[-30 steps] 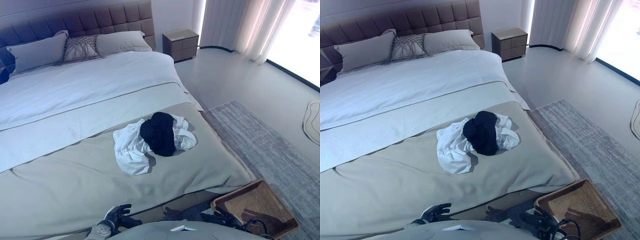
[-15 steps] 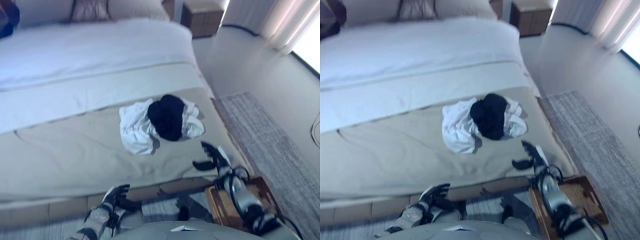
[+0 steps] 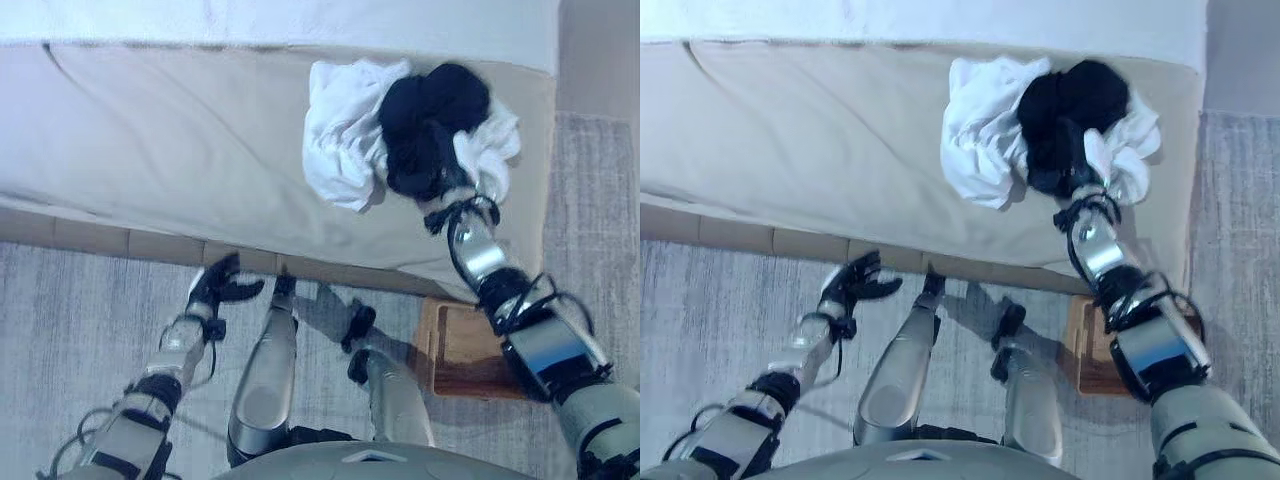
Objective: Pick up the clothes from the bed and place them into the basket
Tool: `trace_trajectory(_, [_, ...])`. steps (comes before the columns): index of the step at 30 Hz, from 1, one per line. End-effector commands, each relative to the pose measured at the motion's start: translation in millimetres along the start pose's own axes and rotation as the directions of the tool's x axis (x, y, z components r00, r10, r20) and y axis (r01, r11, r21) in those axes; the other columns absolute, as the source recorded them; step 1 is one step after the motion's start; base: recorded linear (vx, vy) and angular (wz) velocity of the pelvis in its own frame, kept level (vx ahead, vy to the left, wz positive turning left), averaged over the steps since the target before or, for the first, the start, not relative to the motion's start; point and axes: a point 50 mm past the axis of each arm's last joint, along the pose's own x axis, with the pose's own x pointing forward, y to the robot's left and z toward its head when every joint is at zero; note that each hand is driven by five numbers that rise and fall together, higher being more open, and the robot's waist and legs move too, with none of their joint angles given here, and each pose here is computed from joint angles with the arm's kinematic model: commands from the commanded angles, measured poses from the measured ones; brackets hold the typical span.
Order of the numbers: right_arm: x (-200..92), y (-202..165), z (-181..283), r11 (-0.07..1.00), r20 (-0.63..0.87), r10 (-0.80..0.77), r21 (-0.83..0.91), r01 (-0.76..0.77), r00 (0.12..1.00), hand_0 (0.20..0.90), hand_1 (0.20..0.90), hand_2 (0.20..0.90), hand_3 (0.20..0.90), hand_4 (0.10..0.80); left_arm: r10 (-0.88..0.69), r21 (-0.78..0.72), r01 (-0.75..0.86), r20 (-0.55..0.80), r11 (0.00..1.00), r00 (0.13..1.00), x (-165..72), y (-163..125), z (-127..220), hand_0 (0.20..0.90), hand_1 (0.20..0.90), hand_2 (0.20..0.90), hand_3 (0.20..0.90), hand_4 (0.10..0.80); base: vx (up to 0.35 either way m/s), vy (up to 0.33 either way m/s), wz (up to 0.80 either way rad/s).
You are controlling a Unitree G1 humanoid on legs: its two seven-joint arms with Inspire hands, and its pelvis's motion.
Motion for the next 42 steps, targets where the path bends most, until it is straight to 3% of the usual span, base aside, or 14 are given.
trace_trajectory(1, [9.8,-18.5,53.9,0.989,0.267,-0.117,-0.053,0.136,0.957,0.9,0.9,0.9,0.9,0.8,-0.001,0.021,-0.001,0.085,1.0,0.996,1.4,1.5,16.7,0.9,0.9,0.9,0.9,0.8,-0.034,0.095,0.26])
trace_trajectory(5, [17.8,-29.2,79.2,0.97,0.342,-0.15,-0.129,0.205,0.928,0.9,0.9,0.9,0.9,0.8,-0.048,0.066,0.043,0.071,0.997,0.996,4.1,-11.3,16.5,0.9,0.9,0.9,0.9,0.8,-0.033,0.14,0.13])
trace_trajectory(12, [35.3,-44.7,92.4,0.933,0.329,-0.189,-0.233,0.274,0.925,0.9,0.9,0.9,0.9,0.8,-0.08,0.055,0.08,-0.006,0.995,0.997,-2.1,-23.2,-8.5,0.9,0.9,0.9,0.9,0.8,-0.022,0.083,0.1])
trace_trajectory(20, [53.3,-71.7,59.2,0.925,0.029,-0.275,-0.266,0.273,0.961,0.9,0.9,0.9,0.9,0.8,-0.044,0.034,0.048,-0.102,0.998,0.994,-17.5,-7.2,-43.3,0.9,0.9,0.9,0.9,0.8,0.001,0.01,0.09])
trace_trajectory(25, [58.3,-81.3,59.8,0.914,-0.003,-0.268,-0.317,0.253,0.963,0.9,0.9,0.9,0.9,0.8,-0.033,0.029,0.037,-0.129,0.999,0.991,-20.5,-2.5,-50.0,0.9,0.9,0.9,0.9,0.8,0.041,-0.012,0.01])
trace_trajectory(31, [63.0,-88.7,45.8,0.842,-0.15,-0.131,-0.538,0.03,0.98,0.9,0.9,0.9,0.9,0.8,-0.062,0.023,0.064,-0.098,0.998,0.993,-16.8,-4.2,-41.1,0.9,0.9,0.9,0.9,0.8,0.0,0.0,0.0])
trace_trajectory(36, [71.0,-95.1,71.3,0.759,-0.084,-0.107,-0.651,0.026,0.991,0.9,0.9,0.9,0.9,0.8,-0.147,0.027,0.148,-0.043,0.989,0.988,-14.0,-20.0,-29.5,0.9,0.9,0.9,0.9,0.8,0.001,-0.012,0.05])
trace_trajectory(42, [73.8,-87.7,91.7,0.683,-0.015,-0.049,-0.73,0.023,0.999,0.9,0.9,0.9,0.9,0.8,-0.19,0.028,0.192,-0.072,0.981,0.979,-22.2,-29.8,-42.8,0.9,0.9,0.9,0.9,0.8,-0.021,0.038,0.18])
